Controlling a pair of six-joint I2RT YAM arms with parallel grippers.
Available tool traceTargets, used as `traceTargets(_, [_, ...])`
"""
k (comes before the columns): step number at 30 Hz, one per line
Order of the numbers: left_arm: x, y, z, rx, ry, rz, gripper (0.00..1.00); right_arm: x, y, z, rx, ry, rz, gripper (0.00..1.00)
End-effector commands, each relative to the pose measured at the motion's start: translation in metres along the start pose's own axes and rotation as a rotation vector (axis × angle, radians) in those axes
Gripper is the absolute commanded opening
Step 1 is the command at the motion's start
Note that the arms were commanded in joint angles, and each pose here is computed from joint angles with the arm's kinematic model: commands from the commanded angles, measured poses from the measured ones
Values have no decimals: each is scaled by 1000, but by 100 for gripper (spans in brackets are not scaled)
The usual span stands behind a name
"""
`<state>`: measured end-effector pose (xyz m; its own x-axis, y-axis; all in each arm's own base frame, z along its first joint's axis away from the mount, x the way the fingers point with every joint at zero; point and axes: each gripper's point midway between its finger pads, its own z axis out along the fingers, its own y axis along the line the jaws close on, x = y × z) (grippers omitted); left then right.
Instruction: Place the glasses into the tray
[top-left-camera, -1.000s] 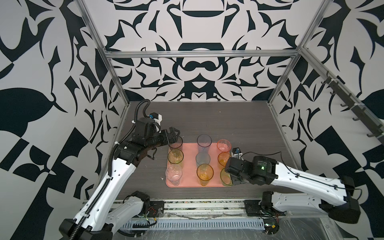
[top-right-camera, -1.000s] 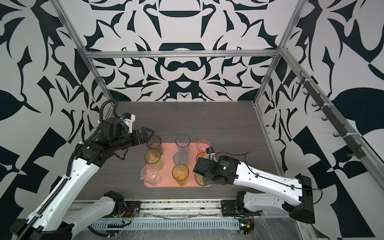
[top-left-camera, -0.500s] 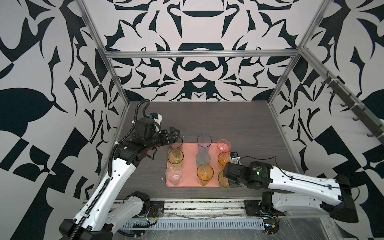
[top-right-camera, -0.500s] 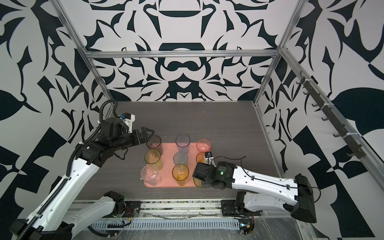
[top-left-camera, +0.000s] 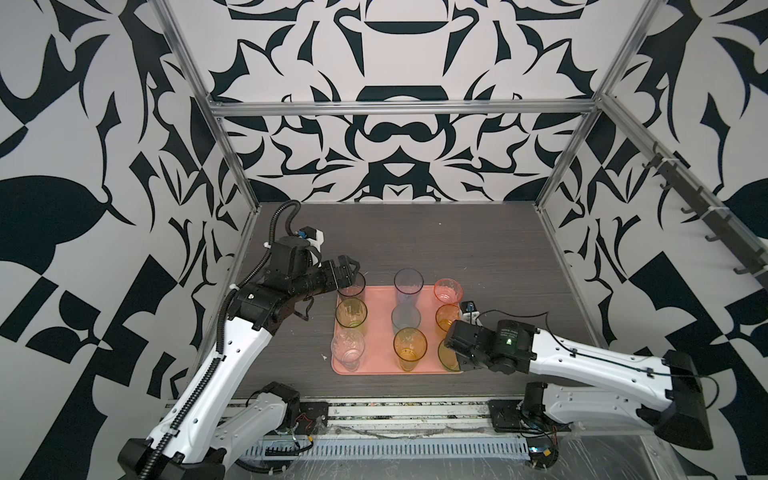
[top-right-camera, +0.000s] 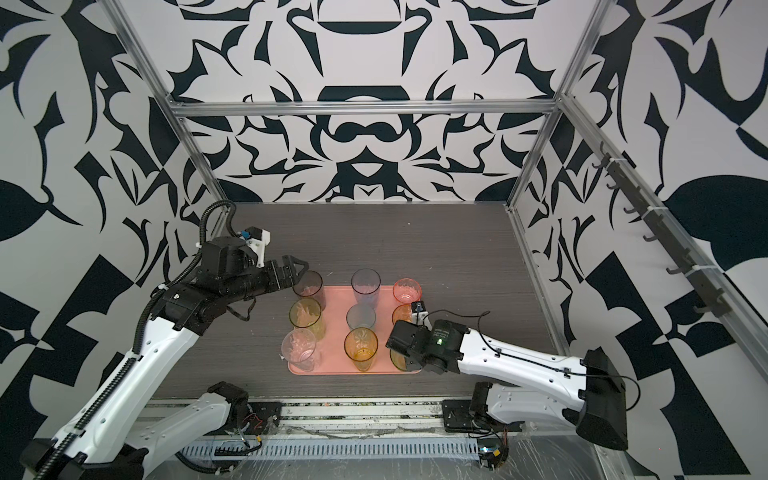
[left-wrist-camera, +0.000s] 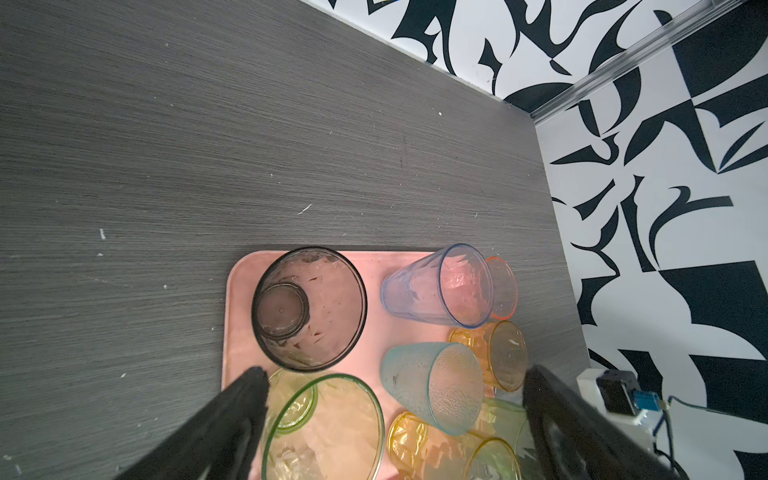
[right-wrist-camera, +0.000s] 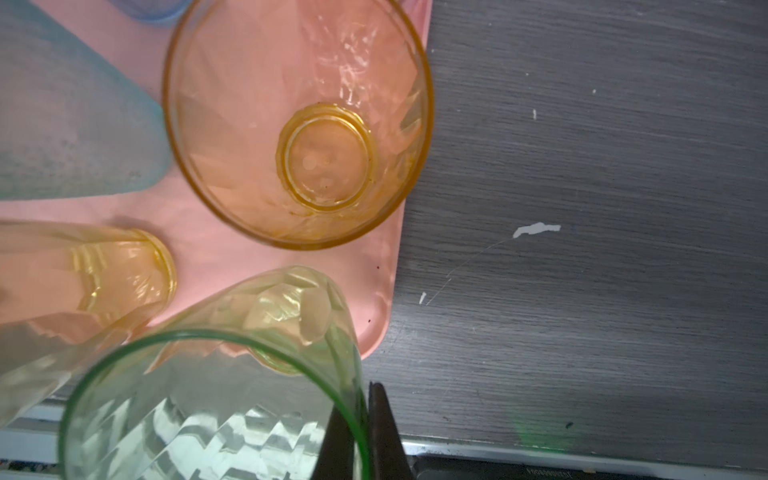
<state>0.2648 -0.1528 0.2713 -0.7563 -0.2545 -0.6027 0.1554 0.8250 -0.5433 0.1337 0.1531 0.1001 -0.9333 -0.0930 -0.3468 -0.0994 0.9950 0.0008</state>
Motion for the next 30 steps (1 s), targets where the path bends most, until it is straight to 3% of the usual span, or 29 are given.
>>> traceTargets(1, [6,3,-3,-13,9,1,99,-4,-2,3,-9,-8,8,0])
traceTargets(17, [5,4,1,-18,15,1,100,0,-6,20,-33,49,46,0])
traceTargets(21, [4,4,1,-18,15,1,99,-2,-7,17,-28,53,47,18])
traceTargets(30, [-1,3,1,-27,7,12,99,-15,-6,1,-21,44,32,33])
